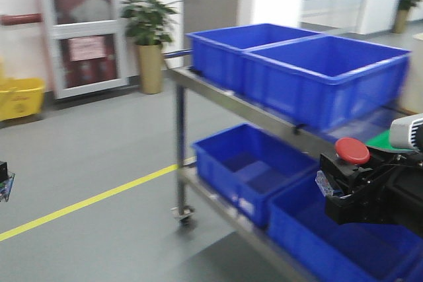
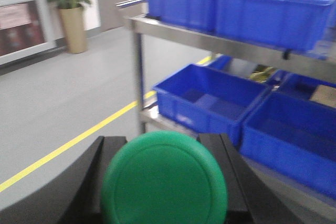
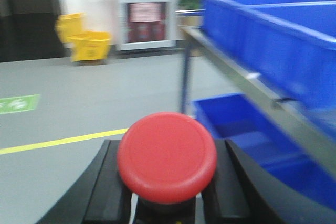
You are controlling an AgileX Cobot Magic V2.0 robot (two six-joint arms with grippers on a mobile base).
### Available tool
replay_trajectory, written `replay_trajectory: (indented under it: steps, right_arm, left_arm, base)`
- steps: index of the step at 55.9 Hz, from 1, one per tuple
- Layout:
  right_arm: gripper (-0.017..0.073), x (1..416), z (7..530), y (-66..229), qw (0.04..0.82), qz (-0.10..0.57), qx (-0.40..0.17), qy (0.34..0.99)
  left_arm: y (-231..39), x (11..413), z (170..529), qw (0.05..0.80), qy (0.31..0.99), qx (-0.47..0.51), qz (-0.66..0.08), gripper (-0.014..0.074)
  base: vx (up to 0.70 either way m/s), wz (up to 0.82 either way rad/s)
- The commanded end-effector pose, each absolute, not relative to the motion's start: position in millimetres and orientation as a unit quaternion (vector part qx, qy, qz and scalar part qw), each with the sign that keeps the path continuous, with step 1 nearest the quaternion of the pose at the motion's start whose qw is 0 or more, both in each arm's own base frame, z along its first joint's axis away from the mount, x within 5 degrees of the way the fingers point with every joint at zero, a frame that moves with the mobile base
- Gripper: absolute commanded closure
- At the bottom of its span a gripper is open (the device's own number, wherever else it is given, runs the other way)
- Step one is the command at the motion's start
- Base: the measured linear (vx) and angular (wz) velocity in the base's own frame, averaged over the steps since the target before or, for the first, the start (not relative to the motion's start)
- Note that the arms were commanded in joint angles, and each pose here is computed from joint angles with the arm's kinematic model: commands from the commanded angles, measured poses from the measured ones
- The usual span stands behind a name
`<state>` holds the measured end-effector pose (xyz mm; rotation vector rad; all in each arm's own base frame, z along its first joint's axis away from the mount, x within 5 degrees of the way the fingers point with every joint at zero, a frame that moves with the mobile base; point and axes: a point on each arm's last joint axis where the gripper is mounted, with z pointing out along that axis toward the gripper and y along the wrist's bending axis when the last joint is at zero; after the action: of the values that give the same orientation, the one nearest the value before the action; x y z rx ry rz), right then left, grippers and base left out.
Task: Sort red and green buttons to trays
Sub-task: 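Drive the base to the shelf with green and red trays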
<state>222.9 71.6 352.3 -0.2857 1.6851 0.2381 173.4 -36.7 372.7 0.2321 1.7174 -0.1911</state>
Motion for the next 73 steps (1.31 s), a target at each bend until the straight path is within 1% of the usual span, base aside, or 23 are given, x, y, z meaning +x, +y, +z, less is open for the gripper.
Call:
replay_trajectory:
  steps: [1,23,37,56,73]
  right_arm:
    - [0.0568,219.2,372.3,73.5,0.687,0.124,-0.13,0.704]
    - [0.0568,219.2,372.3,73.5,0.688,0.124,-0.131,0.703]
    - [0.0568,219.2,372.3,73.5,0.688,0.123,-0.131,0.703]
    - [0.0568,219.2,372.3,73.5,0.688,0.123,-0.131,0.703]
    - [0.0568,219.2,372.3,73.5,0.688,0.123,-0.131,0.703]
  left_arm:
    - [-34.1,172.9,390.5,0.682,0.722,0.082,-0.081,0.0591]
    - [-34.0,172.9,390.7,0.683,0.721,0.081,-0.081,0.0591]
    - [-34.0,172.9,390.8,0.683,0.721,0.081,-0.081,0.0591]
    - [-34.0,172.9,390.8,0.683,0.721,0.081,-0.081,0.0591]
    - [-34.0,172.9,390.8,0.683,0.721,0.081,-0.081,0.0591]
  base:
    - [0.34,-0.8]
    - [0.3,-0.86]
    - [0.24,-0.71]
    - [0.18,-0.49]
    - [0.11,-0.29]
